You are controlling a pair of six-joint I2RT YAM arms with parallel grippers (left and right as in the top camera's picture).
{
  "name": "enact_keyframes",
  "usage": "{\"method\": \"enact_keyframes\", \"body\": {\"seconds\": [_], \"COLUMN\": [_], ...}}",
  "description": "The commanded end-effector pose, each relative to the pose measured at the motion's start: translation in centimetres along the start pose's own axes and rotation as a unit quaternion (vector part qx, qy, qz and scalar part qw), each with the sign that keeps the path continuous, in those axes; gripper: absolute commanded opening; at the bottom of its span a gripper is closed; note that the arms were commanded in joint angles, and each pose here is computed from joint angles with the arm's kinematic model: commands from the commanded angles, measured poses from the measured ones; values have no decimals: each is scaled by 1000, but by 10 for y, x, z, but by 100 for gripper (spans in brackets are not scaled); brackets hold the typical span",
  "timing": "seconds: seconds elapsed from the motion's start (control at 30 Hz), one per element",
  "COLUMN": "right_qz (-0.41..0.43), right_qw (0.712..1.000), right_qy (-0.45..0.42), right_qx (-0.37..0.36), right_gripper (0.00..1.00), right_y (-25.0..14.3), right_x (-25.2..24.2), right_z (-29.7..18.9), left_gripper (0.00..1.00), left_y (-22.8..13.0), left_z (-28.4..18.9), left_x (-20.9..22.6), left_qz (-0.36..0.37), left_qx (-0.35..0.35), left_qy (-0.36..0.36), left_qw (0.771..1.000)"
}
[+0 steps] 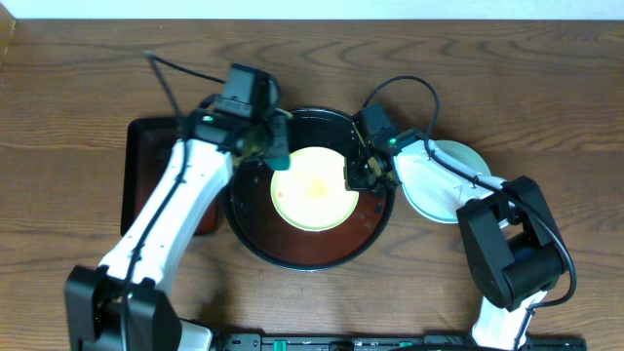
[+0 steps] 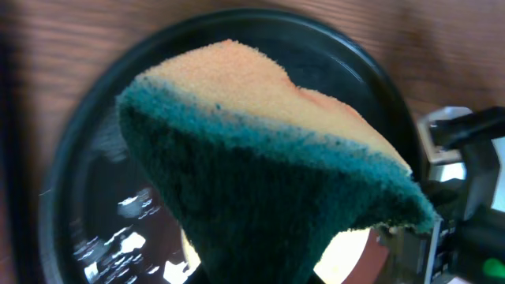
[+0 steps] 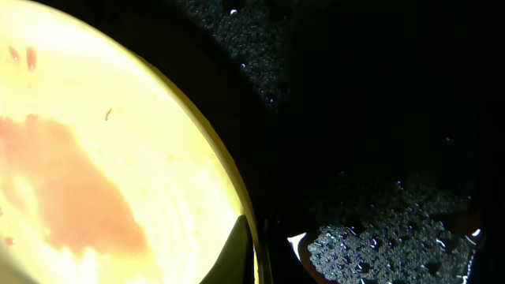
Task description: Clean dirty plates on tray and stack at the side
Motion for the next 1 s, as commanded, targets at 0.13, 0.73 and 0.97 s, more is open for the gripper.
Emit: {"method": "enact_keyframes", "body": {"seconds": [0.13, 0.73, 0.97], "right_qz": [5, -58, -41], "right_qw": [998, 972, 988], "right_qy": [18, -104, -38], "right_qx": [68, -204, -143], "right_gripper": [1, 1, 19], "right_y": [-19, -12, -19], "right_x": [-12, -6, 7], "right_z": [8, -138, -119], "left_gripper": [8, 8, 8], "left_y": [-10, -13, -13], "left_z": [-4, -2, -2], "left_x": [37, 49, 49], "left_qz": [-36, -46, -46], "left_qx": [31, 36, 36], "left_qy": [46, 69, 70], "left_qw": [998, 996, 996]}}
Point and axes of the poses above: each gripper's point midway between its finger pads, its own z axis out along the fingers, its own x axis along the line the jaws close on, y = z × x, the point moved 7 cm from there along -z, back along the fingers, and after that the axes turned 9 degrees about z, right-handed, at the moved point
